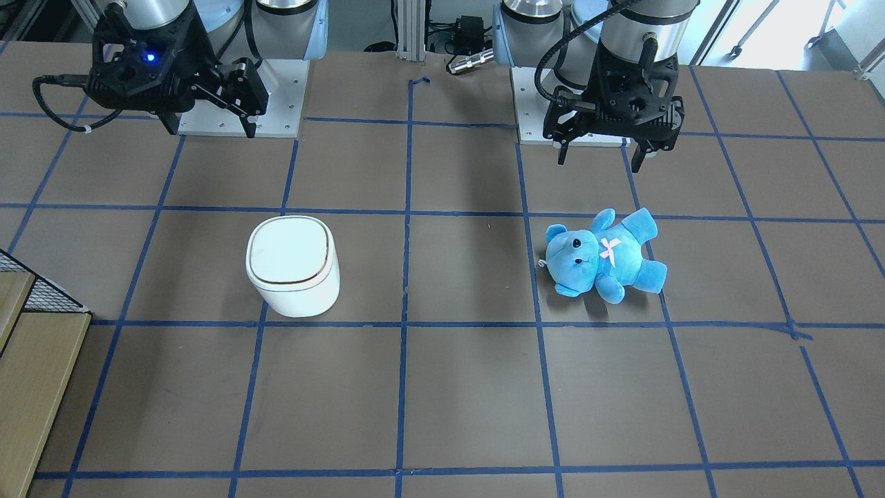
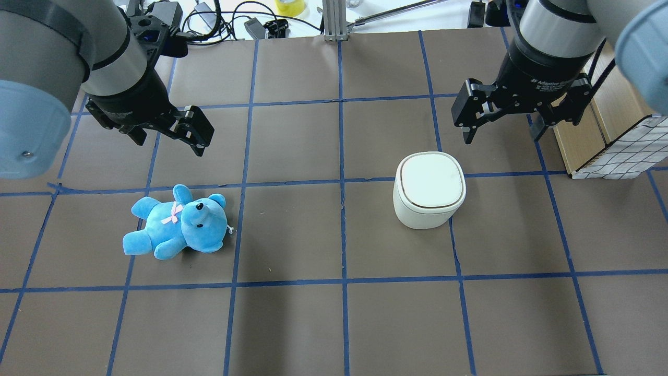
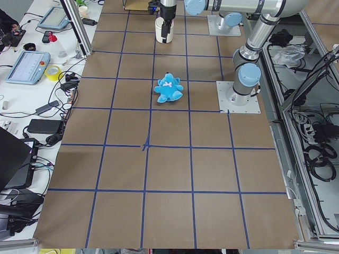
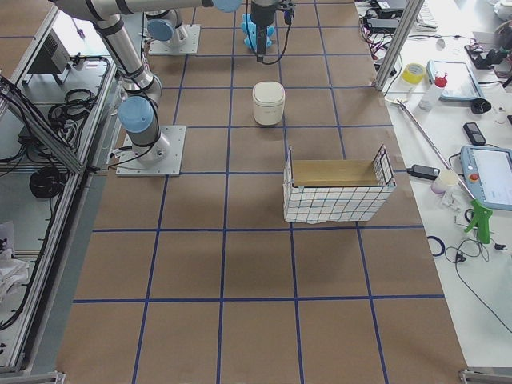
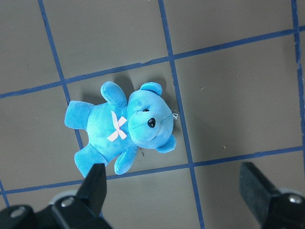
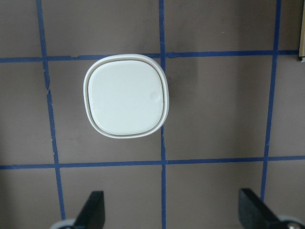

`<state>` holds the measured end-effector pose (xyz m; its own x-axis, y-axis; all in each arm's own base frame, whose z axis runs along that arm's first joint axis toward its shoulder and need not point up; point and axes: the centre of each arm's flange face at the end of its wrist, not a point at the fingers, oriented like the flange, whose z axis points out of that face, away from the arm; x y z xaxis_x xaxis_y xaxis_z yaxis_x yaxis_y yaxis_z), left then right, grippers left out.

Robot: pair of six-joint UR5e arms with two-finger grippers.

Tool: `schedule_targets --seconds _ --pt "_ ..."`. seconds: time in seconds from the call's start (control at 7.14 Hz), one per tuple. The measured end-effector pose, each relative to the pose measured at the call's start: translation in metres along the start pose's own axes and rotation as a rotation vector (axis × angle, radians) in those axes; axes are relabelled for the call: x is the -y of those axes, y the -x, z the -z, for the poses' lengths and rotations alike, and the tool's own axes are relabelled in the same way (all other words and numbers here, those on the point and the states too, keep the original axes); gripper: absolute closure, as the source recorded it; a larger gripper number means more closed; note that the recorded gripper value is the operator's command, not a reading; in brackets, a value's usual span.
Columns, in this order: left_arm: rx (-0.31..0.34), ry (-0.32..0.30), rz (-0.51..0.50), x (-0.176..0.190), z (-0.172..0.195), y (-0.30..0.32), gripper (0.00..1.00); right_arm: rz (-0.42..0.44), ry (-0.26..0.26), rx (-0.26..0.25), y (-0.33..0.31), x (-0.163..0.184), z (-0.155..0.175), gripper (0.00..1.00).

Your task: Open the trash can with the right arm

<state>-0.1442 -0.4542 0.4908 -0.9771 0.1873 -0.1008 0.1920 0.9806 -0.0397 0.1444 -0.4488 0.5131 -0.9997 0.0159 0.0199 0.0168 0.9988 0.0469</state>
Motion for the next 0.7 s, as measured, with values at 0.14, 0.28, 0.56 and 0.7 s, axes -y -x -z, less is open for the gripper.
schedule_targets --seconds 0.14,0.28,0.56,0.7 --pt "0.0 0.0 0.0 0.0 0.0 0.0 0.0 0.0 0.002 0.0 -0.0001 -0.0002 -0.0002 0.0" --pt "0.0 0.0 0.0 0.0 0.0 0.0 0.0 0.001 0.005 -0.001 0.0 -0.0006 -0.0004 0.0" --pt "0.0 0.0 0.0 0.0 0.0 0.0 0.0 0.001 0.008 -0.002 0.0002 -0.0008 -0.0012 0.0" --pt "0.0 0.0 0.0 0.0 0.0 0.0 0.0 0.002 0.009 -0.003 0.0001 -0.0009 -0.0013 0.0"
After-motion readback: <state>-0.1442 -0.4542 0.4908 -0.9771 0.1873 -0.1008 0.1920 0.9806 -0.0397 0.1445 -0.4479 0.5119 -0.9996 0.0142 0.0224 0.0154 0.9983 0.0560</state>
